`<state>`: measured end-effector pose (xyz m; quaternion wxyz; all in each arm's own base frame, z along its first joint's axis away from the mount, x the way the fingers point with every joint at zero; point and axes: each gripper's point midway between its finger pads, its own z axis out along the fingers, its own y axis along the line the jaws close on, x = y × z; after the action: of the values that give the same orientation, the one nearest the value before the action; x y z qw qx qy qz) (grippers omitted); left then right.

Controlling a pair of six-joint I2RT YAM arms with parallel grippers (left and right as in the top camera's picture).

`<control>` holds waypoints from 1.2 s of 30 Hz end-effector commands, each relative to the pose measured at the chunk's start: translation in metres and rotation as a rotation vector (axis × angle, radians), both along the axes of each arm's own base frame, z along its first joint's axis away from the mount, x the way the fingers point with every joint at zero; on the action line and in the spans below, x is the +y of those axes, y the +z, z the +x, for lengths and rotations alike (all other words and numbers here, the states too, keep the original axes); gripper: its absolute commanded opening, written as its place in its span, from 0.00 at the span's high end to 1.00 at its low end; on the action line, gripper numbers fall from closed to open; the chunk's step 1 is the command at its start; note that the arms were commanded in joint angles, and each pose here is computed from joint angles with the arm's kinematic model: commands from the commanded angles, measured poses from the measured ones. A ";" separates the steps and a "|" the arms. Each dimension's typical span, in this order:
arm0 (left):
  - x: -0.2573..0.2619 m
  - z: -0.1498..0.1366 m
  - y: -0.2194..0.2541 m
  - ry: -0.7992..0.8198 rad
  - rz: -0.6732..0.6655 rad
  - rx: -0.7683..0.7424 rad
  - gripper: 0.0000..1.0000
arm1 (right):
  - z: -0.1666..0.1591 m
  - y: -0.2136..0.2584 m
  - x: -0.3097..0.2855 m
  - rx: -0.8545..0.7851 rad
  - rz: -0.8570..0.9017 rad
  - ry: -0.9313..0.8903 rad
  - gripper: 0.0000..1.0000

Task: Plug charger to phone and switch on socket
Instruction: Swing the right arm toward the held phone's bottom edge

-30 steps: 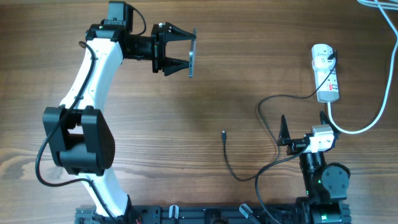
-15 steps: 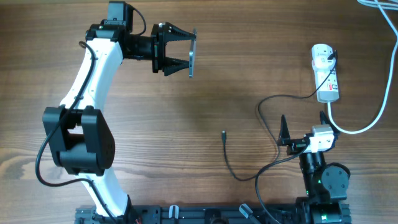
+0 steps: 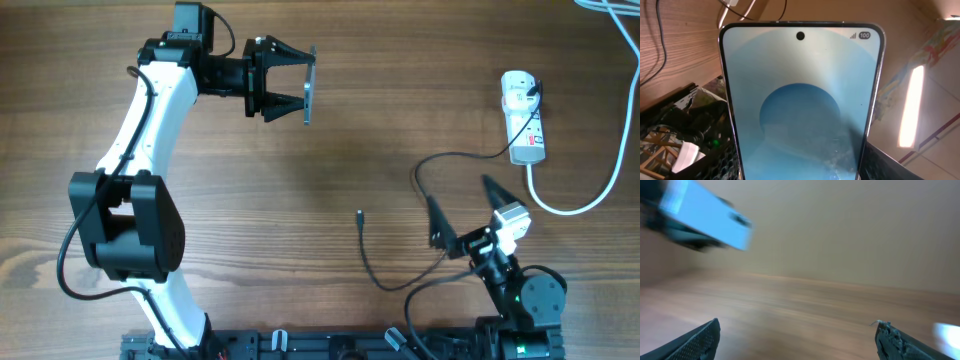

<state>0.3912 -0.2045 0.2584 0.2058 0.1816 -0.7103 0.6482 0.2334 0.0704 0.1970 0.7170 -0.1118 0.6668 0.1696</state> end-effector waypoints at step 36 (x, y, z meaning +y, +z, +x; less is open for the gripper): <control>0.001 -0.009 0.023 -0.014 -0.051 0.047 0.27 | 0.023 0.014 0.075 1.074 0.113 -0.077 0.00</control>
<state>0.3912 -0.2045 0.2592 0.2295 0.2062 -0.7024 0.6415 0.2399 0.1584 0.2091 0.2588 -0.0204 0.9310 0.2566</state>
